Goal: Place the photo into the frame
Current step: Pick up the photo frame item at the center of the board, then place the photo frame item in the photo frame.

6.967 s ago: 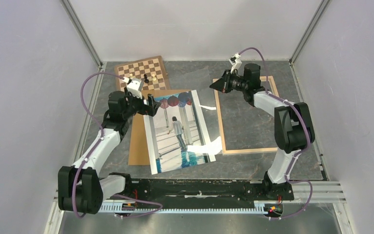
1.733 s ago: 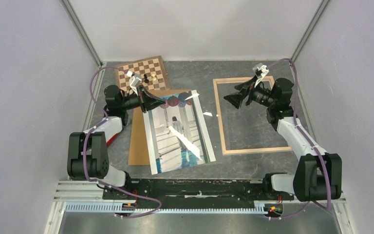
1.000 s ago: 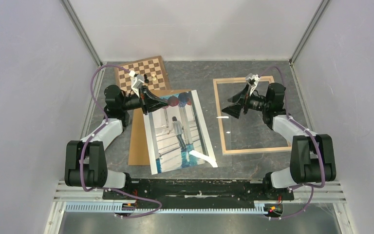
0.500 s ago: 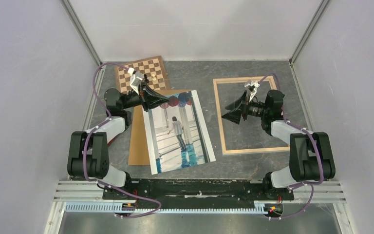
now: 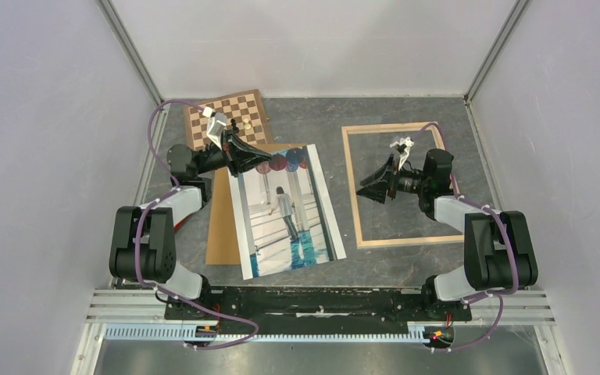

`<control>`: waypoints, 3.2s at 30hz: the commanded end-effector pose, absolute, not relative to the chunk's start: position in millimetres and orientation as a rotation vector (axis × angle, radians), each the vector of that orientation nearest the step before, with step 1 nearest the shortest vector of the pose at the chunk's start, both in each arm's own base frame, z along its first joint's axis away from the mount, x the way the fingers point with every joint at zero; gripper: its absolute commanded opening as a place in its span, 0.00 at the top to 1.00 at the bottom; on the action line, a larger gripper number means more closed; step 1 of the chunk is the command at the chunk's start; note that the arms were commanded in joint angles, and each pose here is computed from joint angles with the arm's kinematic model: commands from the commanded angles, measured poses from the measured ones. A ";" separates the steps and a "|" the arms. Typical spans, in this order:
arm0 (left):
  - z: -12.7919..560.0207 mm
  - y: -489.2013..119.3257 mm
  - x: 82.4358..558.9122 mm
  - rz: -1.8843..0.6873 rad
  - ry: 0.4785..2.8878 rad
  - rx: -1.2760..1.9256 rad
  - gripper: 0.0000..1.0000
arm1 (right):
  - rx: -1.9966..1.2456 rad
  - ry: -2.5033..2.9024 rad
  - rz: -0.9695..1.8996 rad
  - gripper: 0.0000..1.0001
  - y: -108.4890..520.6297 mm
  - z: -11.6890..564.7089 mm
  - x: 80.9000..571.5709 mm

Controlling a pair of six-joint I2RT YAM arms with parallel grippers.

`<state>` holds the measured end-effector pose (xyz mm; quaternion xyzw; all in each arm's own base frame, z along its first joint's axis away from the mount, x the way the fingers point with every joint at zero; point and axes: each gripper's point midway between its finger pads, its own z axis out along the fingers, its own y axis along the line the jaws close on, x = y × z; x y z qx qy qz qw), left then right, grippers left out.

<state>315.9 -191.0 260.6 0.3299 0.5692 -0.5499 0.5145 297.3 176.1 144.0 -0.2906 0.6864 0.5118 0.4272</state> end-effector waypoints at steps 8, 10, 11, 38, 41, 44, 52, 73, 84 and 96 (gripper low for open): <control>280.7 -189.7 317.1 -1.249 1.292 0.818 0.98 | -0.787 1.698 1.321 0.55 177.5 133.6 283.3; 279.8 -189.6 317.4 -1.248 1.294 0.817 0.98 | -0.791 1.695 1.331 0.58 177.9 134.2 282.6; 279.1 -189.6 317.6 -1.247 1.296 0.815 0.98 | -0.796 1.690 1.336 0.60 178.3 135.1 281.9; 262.8 -185.6 332.5 -1.163 1.385 0.811 0.82 | -0.843 1.663 1.200 1.00 151.1 170.4 290.3; 262.9 -184.6 336.4 -1.145 1.395 0.798 0.60 | -0.827 1.673 1.193 1.00 148.6 174.4 288.6; 263.5 -183.6 341.5 -1.126 1.405 0.783 0.45 | -0.805 1.690 1.176 1.00 146.5 176.1 287.0; 260.2 -177.7 355.3 -1.045 1.455 0.746 0.22 | -0.687 1.780 1.108 1.00 133.4 179.9 295.6; 195.9 -202.9 370.2 -0.607 1.832 0.724 0.18 | -0.551 2.252 0.661 1.00 38.4 149.1 304.3; 136.2 -257.8 391.2 -0.519 2.063 0.611 0.19 | -0.453 2.356 0.603 1.00 -9.8 122.8 272.3; 114.0 -324.1 389.8 -0.410 2.221 0.536 0.18 | -0.370 2.399 0.631 1.00 -48.4 107.1 234.9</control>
